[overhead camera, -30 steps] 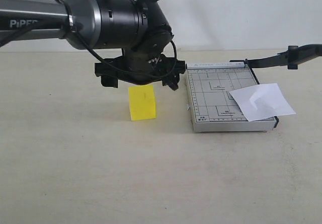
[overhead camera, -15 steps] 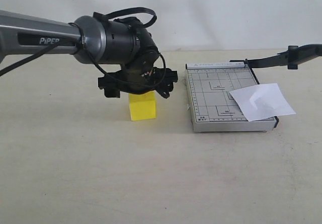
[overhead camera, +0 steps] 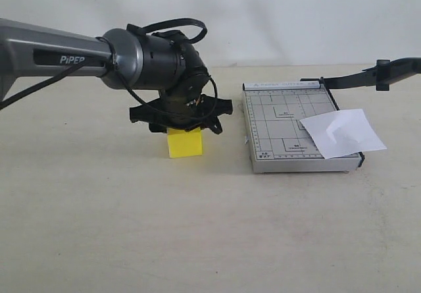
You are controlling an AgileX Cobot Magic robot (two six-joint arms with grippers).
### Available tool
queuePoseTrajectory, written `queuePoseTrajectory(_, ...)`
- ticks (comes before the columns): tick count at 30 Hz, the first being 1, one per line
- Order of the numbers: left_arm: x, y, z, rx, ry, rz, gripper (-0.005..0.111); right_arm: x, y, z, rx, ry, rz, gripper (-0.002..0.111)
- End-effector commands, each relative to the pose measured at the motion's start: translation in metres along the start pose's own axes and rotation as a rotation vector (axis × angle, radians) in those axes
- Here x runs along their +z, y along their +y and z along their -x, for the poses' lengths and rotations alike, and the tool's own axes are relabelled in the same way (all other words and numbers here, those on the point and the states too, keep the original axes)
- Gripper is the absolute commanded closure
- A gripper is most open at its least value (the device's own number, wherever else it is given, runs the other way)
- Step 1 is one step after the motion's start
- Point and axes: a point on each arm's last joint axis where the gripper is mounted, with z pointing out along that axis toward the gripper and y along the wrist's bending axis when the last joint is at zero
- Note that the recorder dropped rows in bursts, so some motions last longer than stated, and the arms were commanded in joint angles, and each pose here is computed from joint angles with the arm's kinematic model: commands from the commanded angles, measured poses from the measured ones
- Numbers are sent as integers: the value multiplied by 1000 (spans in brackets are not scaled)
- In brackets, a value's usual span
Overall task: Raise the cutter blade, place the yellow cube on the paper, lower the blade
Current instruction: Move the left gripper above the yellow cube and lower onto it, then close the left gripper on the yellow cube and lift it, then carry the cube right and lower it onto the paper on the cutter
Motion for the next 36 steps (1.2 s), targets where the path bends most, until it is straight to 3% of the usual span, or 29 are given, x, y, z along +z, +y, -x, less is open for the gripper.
queuePoseTrajectory(1, -9, 1, 3, 10, 17, -12, 93, 0, -1, -1, 1, -5, 1, 108)
queuePoseTrajectory(2, -19, -2, 8, 45, 11, -52, 102, 0, -1, -1, 1, -5, 1, 108)
queuePoseTrajectory(7, -54, -25, 23, 190, -81, -310, 102, 0, -1, -1, 1, -5, 1, 108)
queuePoseTrajectory(10, -78, -44, 24, 354, -192, -460, 102, 0, -1, -1, 1, -5, 1, 108)
queuePoseTrajectory(15, -103, -69, 9, 656, -309, -543, 102, 0, -1, -1, 1, -5, 1, 108)
queuePoseTrajectory(19, -112, -84, -2, 825, -393, -567, 102, 0, -1, -1, 1, -5, 1, 108)
queuePoseTrajectory(24, -113, -100, -7, 855, -465, -606, 102, 0, -1, -1, 1, -5, 1, 108)
queuePoseTrajectory(36, -91, -134, 4, 844, -456, -607, 102, 0, -1, -1, -1, -3, 1, 108)
